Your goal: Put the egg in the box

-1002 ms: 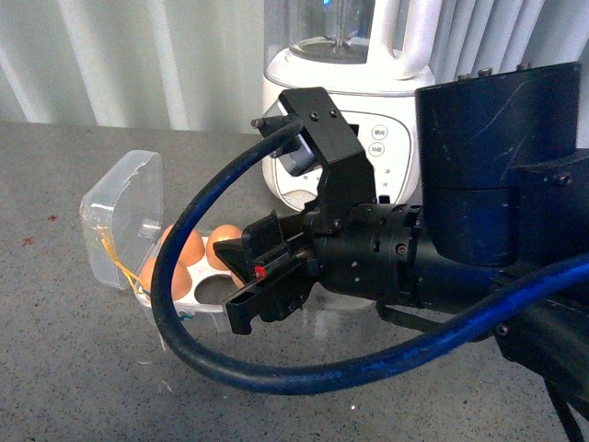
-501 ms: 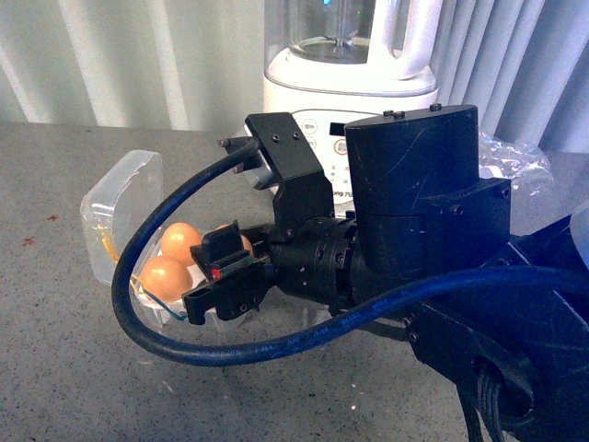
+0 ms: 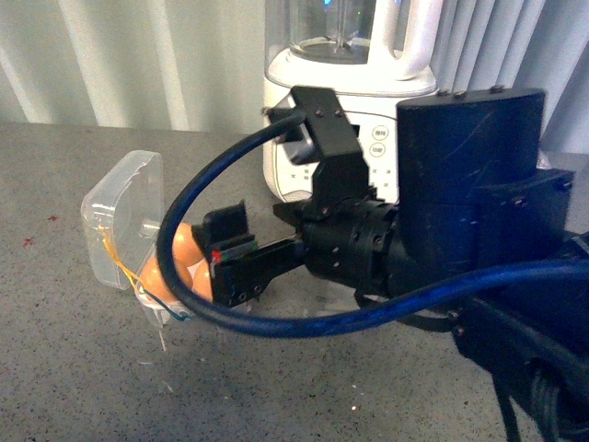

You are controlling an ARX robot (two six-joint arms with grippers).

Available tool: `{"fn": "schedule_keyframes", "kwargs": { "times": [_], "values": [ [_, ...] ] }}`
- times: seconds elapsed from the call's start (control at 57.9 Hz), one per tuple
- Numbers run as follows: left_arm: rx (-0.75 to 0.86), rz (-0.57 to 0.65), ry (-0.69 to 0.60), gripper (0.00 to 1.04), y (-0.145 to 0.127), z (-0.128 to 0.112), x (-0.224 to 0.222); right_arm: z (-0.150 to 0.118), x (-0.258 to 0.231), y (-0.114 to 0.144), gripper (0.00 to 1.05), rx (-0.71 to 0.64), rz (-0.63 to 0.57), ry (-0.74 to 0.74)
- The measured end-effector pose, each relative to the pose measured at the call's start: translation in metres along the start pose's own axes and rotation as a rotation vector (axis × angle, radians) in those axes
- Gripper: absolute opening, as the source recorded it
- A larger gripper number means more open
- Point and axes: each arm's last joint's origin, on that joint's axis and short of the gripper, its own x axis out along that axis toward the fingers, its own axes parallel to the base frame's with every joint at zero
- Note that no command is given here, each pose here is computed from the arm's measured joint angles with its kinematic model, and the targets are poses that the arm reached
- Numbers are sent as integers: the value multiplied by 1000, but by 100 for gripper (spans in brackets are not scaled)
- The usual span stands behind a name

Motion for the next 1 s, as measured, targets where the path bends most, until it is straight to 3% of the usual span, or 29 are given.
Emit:
{"fn": "schedule_keyframes", "kwargs": {
  "times": [0.156, 0.311, 0.346, 0.38, 0.467, 0.536, 0.657, 0.812, 1.002],
  "values": [
    [0, 0, 0, 98, 0, 0, 0, 14, -29, -6, 97, -35, -131, -55],
    [0, 0, 0, 98, 0, 0, 0, 16, -72, -12, 97, -110, -334, -117],
    [0, 1, 0, 98, 0, 0, 0, 15, -78, -12, 95, -130, -423, -162],
    [0, 0, 0, 98, 0, 0, 0, 15, -89, -14, 87, -146, -600, -238],
    [0, -1, 0, 98, 0, 0, 0, 10, -115, -14, 73, -138, -806, -282],
    [0, 1, 1, 98, 0, 0, 0, 10, -134, -13, 61, -139, -844, -290],
    [0, 0, 0, 98, 0, 0, 0, 5, -173, -5, 31, -143, -844, -282],
    [0, 0, 0, 98, 0, 0, 0, 1, -197, 2, 4, -143, -841, -279],
    [0, 0, 0, 98, 0, 0, 0, 6, -222, 12, 3, -144, -848, -281]
  ]
}}
